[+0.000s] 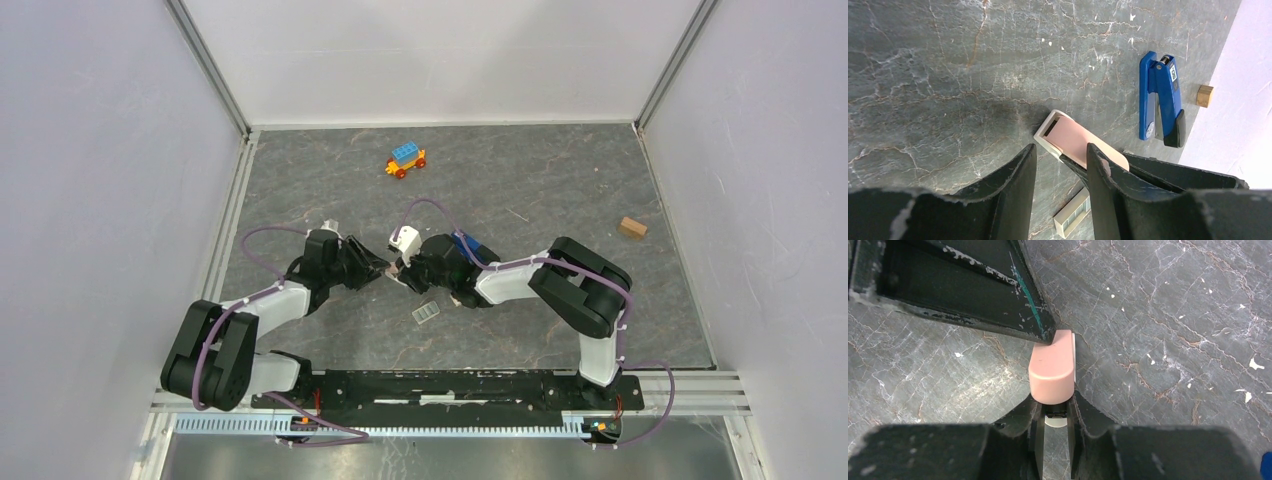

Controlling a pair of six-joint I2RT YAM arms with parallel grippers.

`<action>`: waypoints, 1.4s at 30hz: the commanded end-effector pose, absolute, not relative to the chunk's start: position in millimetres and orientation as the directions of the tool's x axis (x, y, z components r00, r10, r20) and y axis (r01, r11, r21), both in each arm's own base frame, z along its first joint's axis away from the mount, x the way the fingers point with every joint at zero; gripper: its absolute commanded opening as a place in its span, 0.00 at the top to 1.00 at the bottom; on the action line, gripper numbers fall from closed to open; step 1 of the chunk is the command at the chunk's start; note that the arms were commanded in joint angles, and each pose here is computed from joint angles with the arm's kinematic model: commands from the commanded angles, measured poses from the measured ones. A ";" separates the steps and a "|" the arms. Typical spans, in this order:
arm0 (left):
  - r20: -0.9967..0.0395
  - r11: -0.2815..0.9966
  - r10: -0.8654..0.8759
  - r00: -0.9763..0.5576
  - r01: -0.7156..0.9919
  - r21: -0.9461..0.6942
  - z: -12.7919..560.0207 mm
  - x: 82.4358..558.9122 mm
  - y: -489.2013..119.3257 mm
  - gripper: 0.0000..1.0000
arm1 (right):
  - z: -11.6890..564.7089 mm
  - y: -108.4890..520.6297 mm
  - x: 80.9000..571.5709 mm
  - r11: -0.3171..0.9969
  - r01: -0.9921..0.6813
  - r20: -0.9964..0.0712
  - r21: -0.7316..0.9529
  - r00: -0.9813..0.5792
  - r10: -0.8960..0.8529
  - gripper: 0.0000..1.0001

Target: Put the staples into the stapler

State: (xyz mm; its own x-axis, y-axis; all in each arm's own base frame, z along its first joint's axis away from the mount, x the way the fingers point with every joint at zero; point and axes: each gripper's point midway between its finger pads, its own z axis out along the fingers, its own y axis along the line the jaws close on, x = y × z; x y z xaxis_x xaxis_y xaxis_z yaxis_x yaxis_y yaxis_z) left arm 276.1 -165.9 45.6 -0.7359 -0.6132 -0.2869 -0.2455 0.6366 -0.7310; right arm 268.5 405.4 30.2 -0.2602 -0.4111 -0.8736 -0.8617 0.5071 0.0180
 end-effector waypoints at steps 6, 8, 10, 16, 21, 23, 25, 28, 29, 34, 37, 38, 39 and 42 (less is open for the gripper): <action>-0.321 0.651 -0.576 -0.752 -0.184 -0.737 48.9 279.7 -170.8 0.53 | 57.3 410.2 261.2 0.504 -0.863 -0.906 0.038 -0.242 -0.346 0.57; -0.328 0.656 -0.569 -0.754 -0.175 -0.734 50.3 281.2 -171.2 0.53 | 60.9 406.9 260.6 0.508 -0.861 -0.909 0.038 -0.241 -0.341 0.54; -0.338 0.668 -0.553 -0.762 -0.163 -0.726 51.3 281.4 -171.4 0.53 | 63.1 402.9 260.3 0.516 -0.856 -0.908 0.037 -0.245 -0.341 0.53; -0.377 0.703 -0.524 -0.764 -0.139 -0.697 55.9 283.0 -167.1 0.53 | 85.0 392.4 257.4 0.534 -0.844 -0.923 0.045 -0.240 -0.302 0.38; -0.396 0.708 -0.517 -0.759 -0.120 -0.696 63.8 285.1 -167.1 0.53 | 115.0 385.8 253.9 0.547 -0.834 -0.943 0.073 -0.237 -0.235 0.39; -0.401 0.710 -0.517 -0.756 -0.117 -0.694 64.5 285.9 -166.8 0.53 | 122.9 384.3 254.7 0.555 -0.825 -0.949 0.106 -0.252 -0.192 0.41; -0.395 0.710 -0.515 -0.761 -0.120 -0.694 62.4 285.4 -167.4 0.53 | 121.5 385.2 257.9 0.566 -0.815 -0.943 0.125 -0.275 -0.187 0.49; -0.387 0.700 -0.514 -0.766 -0.115 -0.705 62.1 285.6 -170.2 0.53 | 115.1 392.6 263.4 0.575 -0.807 -0.931 0.134 -0.302 -0.207 0.59; -0.385 0.698 -0.516 -0.765 -0.114 -0.707 62.3 285.9 -170.7 0.53 | 112.7 395.2 264.8 0.578 -0.804 -0.926 0.139 -0.313 -0.212 0.61; -0.369 0.689 -0.516 -0.773 -0.119 -0.715 59.7 286.7 -173.6 0.54 | 88.7 398.1 269.5 0.606 -0.780 -0.891 0.155 -0.376 -0.256 0.63; -0.355 0.685 -0.515 -0.780 -0.125 -0.718 55.1 285.8 -175.3 0.55 | 76.0 394.1 267.7 0.618 -0.770 -0.878 0.158 -0.396 -0.269 0.65; -0.352 0.683 -0.516 -0.781 -0.127 -0.719 53.5 285.3 -175.7 0.56 | 72.2 392.7 267.2 0.620 -0.768 -0.874 0.159 -0.401 -0.273 0.67; -0.349 0.681 -0.517 -0.782 -0.129 -0.720 52.3 285.1 -175.9 0.56 | 68.9 391.7 266.0 0.622 -0.766 -0.870 0.162 -0.408 -0.276 0.68; -0.338 0.680 -0.517 -0.786 -0.137 -0.721 48.7 283.9 -176.6 0.57 | 60.5 386.9 262.7 0.627 -0.762 -0.861 0.164 -0.420 -0.285 0.70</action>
